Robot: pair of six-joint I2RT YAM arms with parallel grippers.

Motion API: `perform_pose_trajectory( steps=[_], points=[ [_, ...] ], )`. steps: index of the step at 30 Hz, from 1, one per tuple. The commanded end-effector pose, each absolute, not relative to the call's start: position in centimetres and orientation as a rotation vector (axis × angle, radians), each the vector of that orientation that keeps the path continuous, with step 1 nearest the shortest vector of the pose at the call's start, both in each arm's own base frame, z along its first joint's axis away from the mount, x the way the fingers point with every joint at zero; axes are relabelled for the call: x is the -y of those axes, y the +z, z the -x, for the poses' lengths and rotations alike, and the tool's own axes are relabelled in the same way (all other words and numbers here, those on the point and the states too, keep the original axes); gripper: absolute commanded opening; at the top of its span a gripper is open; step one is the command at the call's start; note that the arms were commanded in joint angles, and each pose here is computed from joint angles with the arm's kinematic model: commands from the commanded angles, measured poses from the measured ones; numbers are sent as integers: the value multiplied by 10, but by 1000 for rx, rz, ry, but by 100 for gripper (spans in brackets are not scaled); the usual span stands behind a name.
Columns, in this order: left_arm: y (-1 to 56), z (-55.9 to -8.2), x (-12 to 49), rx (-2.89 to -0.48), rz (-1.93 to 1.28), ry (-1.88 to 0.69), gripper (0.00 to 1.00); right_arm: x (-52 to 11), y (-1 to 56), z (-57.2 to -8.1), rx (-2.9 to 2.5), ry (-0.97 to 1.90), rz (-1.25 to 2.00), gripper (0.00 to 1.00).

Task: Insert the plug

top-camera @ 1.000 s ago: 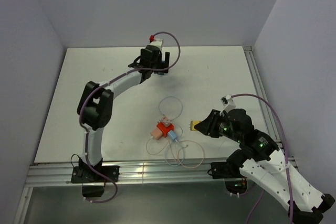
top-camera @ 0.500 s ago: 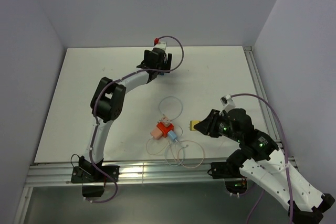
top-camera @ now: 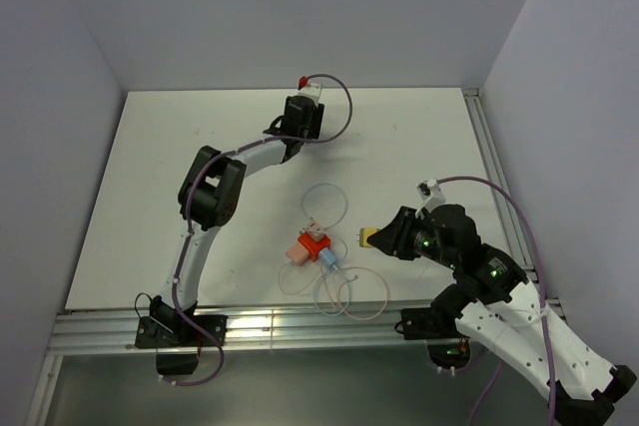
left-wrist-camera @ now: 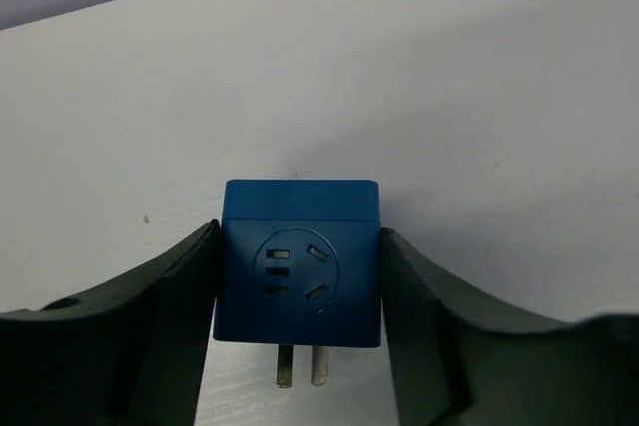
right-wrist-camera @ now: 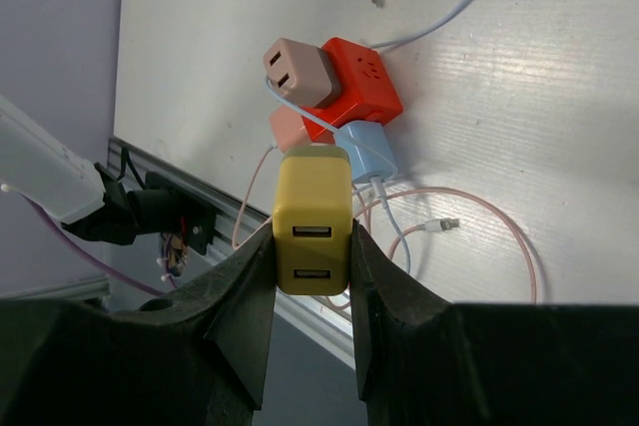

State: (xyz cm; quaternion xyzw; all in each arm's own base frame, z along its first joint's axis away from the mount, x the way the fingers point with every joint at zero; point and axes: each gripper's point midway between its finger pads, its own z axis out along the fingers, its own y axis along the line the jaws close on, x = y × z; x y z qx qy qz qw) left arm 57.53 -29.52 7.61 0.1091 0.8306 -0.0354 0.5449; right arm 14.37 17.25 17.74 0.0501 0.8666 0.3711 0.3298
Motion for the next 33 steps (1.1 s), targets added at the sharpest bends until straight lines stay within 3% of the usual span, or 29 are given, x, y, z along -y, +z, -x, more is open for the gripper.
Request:
perform_pose_trajectory(
  steps=[1,3,8,14,19,24,31,33],
  points=[
    [92,-580,307,-1906,-290,-151,56,-177,193,-149,-2206,1012,-127,0],
    [92,-576,306,-1924,-282,-159,36,-177,193,-149,-2204,1012,-129,0],
    [80,-551,289,-2038,-199,-139,0,-181,194,-150,-2204,1029,-111,0],
    [49,-471,234,-2274,31,9,0,-190,191,-154,-2227,1042,-82,0],
    [56,-396,230,-2307,68,62,0,-196,187,-164,-2282,990,-45,0],
    [41,-318,207,-2346,109,316,0,-203,191,-173,-2306,971,-20,0],
    [11,-260,217,-2416,206,248,0,-207,207,-186,-2290,936,9,0],
    [13,-256,214,-2409,230,219,24,-208,207,-187,-2298,928,10,0]
  ],
)
